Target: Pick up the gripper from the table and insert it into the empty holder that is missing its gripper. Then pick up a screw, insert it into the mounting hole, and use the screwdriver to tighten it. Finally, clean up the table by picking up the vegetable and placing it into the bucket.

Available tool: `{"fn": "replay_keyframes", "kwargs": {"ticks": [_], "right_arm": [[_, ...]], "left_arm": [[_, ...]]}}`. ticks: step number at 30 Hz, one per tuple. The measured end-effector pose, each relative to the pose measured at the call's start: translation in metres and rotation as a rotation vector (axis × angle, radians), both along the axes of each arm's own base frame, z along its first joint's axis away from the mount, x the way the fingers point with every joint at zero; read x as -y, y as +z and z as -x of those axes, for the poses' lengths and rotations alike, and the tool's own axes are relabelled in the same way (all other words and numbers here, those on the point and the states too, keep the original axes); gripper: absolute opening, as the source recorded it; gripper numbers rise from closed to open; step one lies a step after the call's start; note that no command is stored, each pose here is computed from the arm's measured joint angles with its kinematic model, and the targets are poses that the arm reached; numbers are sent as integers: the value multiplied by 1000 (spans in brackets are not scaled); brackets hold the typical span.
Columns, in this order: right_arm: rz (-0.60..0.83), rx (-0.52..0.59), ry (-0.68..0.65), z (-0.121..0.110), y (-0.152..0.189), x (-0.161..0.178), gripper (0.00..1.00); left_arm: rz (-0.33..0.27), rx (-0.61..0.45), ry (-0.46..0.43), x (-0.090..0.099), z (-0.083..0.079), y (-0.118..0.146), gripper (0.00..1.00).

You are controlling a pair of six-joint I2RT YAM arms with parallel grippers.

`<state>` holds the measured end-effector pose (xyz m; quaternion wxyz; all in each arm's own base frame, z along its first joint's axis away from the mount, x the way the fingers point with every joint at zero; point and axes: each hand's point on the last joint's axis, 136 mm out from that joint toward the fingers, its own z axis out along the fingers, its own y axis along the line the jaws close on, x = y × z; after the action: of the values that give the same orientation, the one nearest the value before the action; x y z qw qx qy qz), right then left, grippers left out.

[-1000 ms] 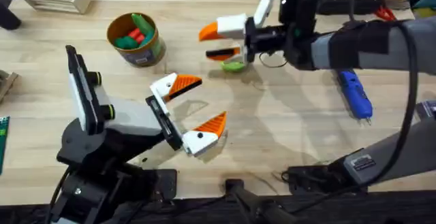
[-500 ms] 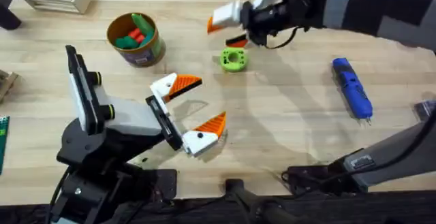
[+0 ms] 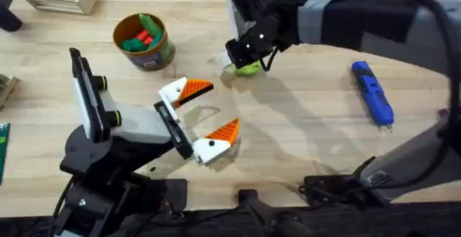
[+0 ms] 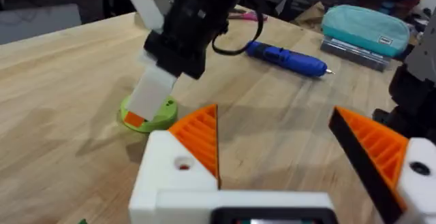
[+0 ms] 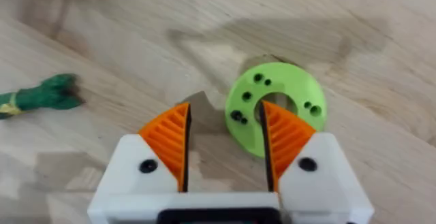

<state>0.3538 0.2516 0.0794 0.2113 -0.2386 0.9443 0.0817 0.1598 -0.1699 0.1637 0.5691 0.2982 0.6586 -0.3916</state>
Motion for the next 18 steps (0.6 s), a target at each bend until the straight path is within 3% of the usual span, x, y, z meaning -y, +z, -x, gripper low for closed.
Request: {"fn": "replay_keyframes", "kwargs": {"ticks": [5, 13, 18], "right_arm": [[49, 7, -2, -5, -12, 6, 447], [73, -1, -9, -6, -21, 9, 87], [73, -1, -9, -6, -21, 9, 10]], "left_arm": [[0, 0, 0, 0, 0, 0, 986], [0, 0, 0, 0, 0, 0, 986], [0, 0, 0, 0, 0, 0, 987]]}}
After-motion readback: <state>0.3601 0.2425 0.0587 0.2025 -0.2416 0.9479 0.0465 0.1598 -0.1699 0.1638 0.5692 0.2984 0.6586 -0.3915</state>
